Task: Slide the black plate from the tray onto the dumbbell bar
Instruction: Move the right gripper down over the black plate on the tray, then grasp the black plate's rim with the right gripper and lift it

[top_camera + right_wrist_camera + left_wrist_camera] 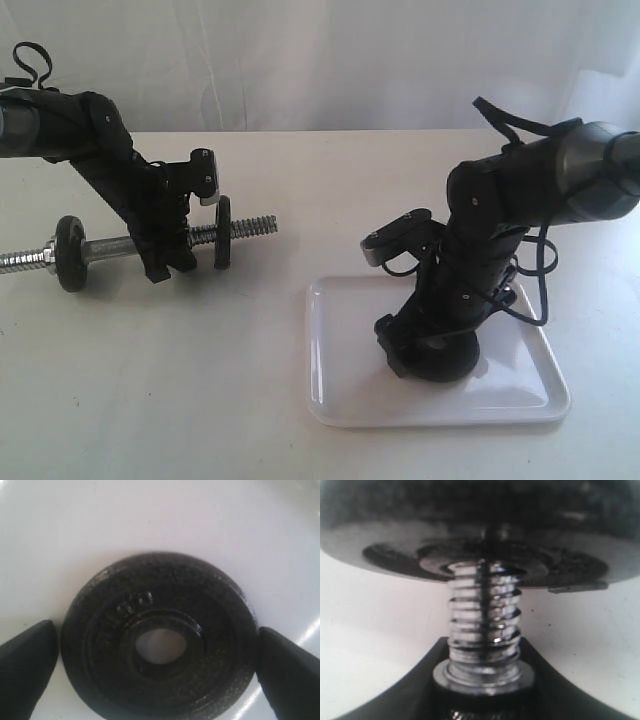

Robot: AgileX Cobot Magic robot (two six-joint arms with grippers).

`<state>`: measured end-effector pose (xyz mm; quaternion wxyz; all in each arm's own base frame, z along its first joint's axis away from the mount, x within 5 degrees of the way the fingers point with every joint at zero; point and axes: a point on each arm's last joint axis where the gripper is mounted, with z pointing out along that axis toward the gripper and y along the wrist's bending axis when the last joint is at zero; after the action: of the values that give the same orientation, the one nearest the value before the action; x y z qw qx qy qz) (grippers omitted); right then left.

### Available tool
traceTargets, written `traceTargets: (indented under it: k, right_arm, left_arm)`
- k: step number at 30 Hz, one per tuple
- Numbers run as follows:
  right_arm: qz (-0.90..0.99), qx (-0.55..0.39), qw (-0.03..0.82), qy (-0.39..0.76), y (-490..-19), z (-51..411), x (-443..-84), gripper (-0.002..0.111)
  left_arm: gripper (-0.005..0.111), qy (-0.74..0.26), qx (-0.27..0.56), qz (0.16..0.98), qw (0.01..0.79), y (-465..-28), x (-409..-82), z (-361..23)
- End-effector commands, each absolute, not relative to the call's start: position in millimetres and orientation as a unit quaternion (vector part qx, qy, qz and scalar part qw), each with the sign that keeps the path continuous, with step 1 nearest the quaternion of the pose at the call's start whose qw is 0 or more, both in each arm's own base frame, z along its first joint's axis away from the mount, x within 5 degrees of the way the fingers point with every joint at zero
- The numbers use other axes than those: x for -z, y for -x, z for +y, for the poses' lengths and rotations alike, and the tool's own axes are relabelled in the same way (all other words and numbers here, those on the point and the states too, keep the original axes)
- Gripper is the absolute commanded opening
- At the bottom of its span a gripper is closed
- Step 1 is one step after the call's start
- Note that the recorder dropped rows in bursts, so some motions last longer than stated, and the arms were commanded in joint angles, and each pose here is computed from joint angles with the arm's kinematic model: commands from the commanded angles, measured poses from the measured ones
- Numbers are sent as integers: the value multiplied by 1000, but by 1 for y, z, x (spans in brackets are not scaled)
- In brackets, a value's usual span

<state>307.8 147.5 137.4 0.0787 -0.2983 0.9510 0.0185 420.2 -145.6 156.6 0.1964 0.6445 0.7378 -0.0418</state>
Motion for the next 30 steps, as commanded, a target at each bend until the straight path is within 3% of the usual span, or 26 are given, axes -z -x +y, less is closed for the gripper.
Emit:
traceTargets:
  k: [1, 8, 10, 12, 16, 30]
  right_arm:
    - [951, -15, 60, 304, -308, 149, -126, 104]
    - [951, -15, 54, 304, -307, 148, -126, 102]
    - [951, -14, 50, 304, -306, 148, -126, 89]
    - [952, -13, 46, 304, -305, 148, -126, 67]
    - [951, -10, 44, 307, -305, 147, -126, 4]
    - [950, -6, 44, 308, -305, 146, -126, 0]
  left_arm:
    - [0, -629, 71, 748, 202, -416, -160, -152]
    - [0, -629, 71, 748, 202, -416, -160, -152]
    - [0, -629, 71, 748, 202, -416, -160, -152]
    - [0, -629, 71, 748, 202, -416, -160, -152]
    - [0, -629, 71, 748, 202, -416, -160, -152]
    - [0, -629, 71, 748, 202, -416, -160, -152]
